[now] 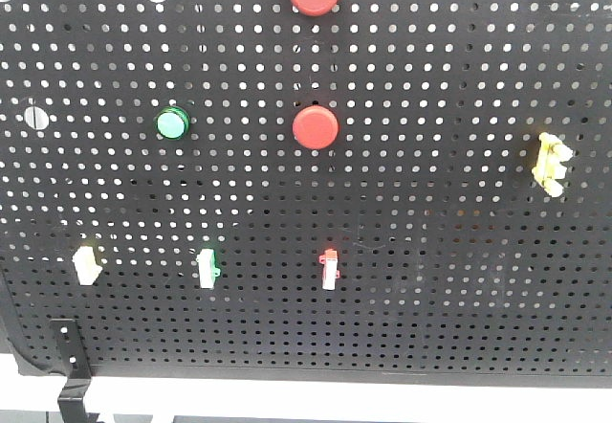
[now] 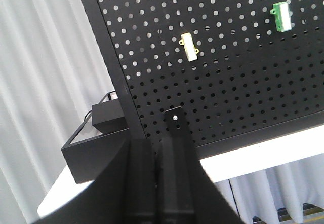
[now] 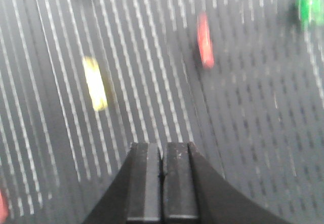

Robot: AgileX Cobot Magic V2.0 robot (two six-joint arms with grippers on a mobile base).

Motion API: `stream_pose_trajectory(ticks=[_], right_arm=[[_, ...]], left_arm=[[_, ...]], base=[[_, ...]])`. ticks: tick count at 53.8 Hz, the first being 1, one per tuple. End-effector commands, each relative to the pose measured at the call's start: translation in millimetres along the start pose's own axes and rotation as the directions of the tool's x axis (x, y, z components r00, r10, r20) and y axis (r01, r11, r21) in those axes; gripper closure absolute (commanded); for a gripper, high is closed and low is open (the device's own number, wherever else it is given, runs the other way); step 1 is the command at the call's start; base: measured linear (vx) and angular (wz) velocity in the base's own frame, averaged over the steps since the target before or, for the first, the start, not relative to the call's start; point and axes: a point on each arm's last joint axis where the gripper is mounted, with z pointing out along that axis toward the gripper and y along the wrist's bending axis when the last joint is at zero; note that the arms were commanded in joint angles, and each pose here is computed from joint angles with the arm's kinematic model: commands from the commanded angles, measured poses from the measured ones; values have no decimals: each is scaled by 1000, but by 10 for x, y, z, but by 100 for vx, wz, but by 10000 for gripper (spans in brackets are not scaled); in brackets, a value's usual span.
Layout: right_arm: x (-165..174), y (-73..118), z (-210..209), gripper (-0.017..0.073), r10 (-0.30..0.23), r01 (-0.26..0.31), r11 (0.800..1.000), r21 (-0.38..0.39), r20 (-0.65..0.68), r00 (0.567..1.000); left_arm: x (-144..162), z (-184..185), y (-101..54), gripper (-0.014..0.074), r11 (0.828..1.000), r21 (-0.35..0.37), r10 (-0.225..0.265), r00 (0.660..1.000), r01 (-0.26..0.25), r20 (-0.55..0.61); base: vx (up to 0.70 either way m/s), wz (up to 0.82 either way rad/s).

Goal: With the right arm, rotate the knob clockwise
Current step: 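Raise the right gripper toward the silver knob atop the pegboard, then center the open right gripper around the silver knob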

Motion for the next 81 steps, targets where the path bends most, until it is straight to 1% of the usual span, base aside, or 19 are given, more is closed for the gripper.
stream_pose_trajectory(ticks=[1,7,19,24,29,33,37,40,43,47,49,51,53,58,65,68,76,79,81], right_arm=[[-183,31,127,453,-39,38,999,10,51,998],[-141,21,232,396,-46,46,999,21,4,999],[-30,-4,371,230,-49,52,998,39,-76,996],[-9,-11,412,214,-50,54,998,45,-83,995],[-35,-14,446,218,-57,59,997,47,-42,997],[-66,0,480,221,-91,92,995,35,-12,996],[-158,52,572,223,-158,158,987,4,-11,987],[-262,107,680,223,-228,227,974,-27,-14,974],[-359,159,803,223,-303,302,952,-57,-24,953],[-540,237,1029,223,-416,412,906,-94,-27,909],[-576,254,1145,223,-451,445,889,-105,-45,891],[-687,291,1283,223,-492,485,867,-114,-34,870],[-765,317,1415,223,-515,509,853,-120,-30,857],[-988,388,1745,223,-559,556,823,-118,13,829],[-1244,458,2151,223,-584,587,804,-100,57,810],[-1300,479,2311,223,-594,595,798,-97,44,804],[-1477,638,2594,223,-628,627,771,-115,28,778],[-1531,723,2660,223,-646,645,754,-127,38,763],[-1549,763,2713,223,-669,668,733,-132,39,742]], left_arm=[[29,-11,-16,600,1000,-5,-10,998,10,60],[29,-11,-16,600,1000,-5,-10,998,10,60],[29,-11,-16,600,1000,-5,-10,998,10,60],[29,-11,-16,600,1000,-5,-10,998,10,60],[29,-11,-16,600,1000,-5,-10,998,10,60],[29,-11,-16,600,1000,-5,-10,998,10,60],[29,-11,-16,600,1000,-5,-10,998,10,60],[29,-11,-16,600,1000,-5,-10,998,10,60],[29,-11,-16,600,1000,-5,-10,998,10,60],[29,-11,-16,600,1000,-5,-10,998,10,60],[29,-11,-16,600,1000,-5,-10,998,10,60],[29,-11,-16,600,1000,-5,-10,998,10,60],[29,-11,-16,600,1000,-5,-10,998,10,60],[29,-11,-16,600,1000,-5,-10,998,10,60],[29,-11,-16,600,1000,-5,-10,998,10,60],[29,-11,-16,600,1000,-5,-10,998,10,60],[29,-11,-16,600,1000,-5,-10,998,10,60],[29,-11,-16,600,1000,-5,-10,998,10,60],[29,-11,-16,600,1000,-5,-10,998,10,60]], base=[[0,0],[0,0],[0,0],[0,0],[0,0],[0,0],[0,0],[0,0],[0,0],[0,0],[0,0],[0,0],[0,0],[0,0],[0,0],[0,0],[0,0],[0,0],[0,0]])
